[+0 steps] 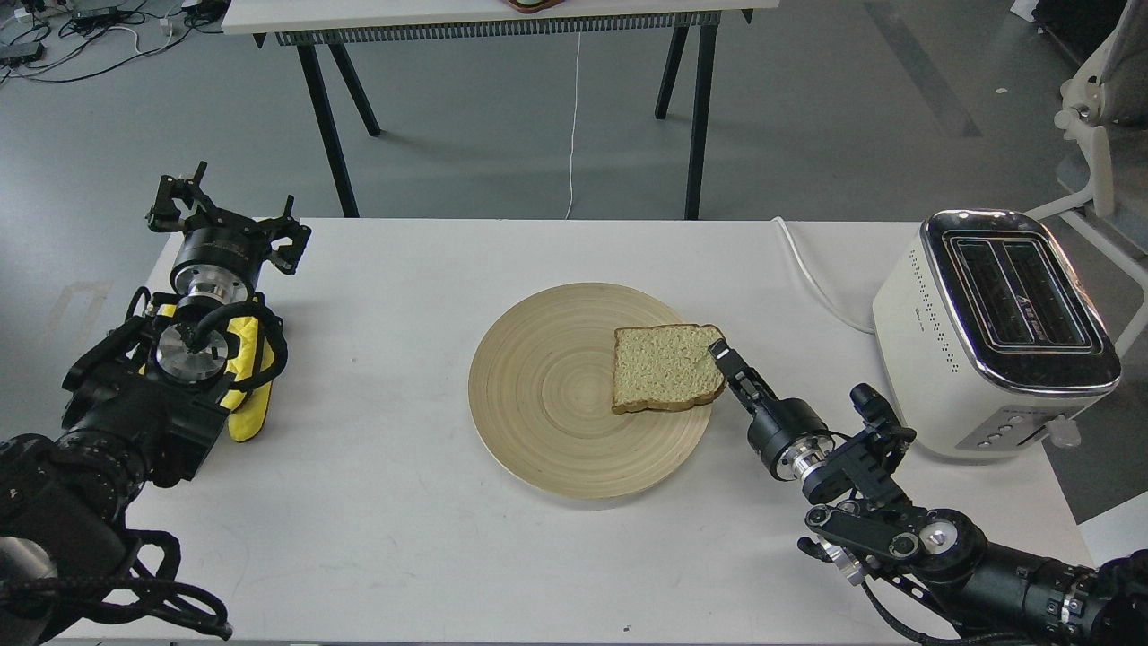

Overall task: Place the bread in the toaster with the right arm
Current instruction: 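Close the right gripper on the bread slice edge and lift it, then raise the bread high and carry it over the toaster slot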

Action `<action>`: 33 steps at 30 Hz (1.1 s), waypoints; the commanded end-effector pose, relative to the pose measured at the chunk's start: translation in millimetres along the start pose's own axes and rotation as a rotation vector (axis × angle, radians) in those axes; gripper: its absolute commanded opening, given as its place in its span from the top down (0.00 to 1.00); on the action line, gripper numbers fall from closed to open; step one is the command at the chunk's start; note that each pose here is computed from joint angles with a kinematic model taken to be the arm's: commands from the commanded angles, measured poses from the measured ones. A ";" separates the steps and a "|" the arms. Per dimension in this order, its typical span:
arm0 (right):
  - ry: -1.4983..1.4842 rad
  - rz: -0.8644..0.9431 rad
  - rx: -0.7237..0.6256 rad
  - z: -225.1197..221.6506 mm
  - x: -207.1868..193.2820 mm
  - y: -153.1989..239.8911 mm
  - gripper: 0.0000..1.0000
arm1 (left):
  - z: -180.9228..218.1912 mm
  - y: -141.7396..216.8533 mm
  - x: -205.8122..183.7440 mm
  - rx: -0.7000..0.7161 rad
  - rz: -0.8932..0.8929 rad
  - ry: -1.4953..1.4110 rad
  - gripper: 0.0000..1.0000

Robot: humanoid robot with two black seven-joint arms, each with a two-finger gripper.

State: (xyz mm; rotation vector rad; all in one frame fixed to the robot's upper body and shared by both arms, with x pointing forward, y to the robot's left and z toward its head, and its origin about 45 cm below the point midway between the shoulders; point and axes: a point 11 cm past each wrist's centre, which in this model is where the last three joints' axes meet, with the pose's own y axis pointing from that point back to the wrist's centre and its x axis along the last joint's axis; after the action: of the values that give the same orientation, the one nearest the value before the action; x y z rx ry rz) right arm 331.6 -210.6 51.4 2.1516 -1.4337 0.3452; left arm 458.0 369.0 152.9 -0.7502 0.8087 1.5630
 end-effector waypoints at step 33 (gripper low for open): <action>0.451 0.565 0.084 -99.6 387.0 169.8 1.00 | 0.0 0.0 0.0 0.000 0.000 0.000 0.00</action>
State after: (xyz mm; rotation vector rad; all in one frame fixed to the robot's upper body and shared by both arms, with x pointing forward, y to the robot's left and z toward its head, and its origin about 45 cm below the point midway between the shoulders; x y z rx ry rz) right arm 355.9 -491.2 377.9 1.5950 -1.8329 1.0356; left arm 458.0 369.0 152.9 -0.7503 0.8087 1.5629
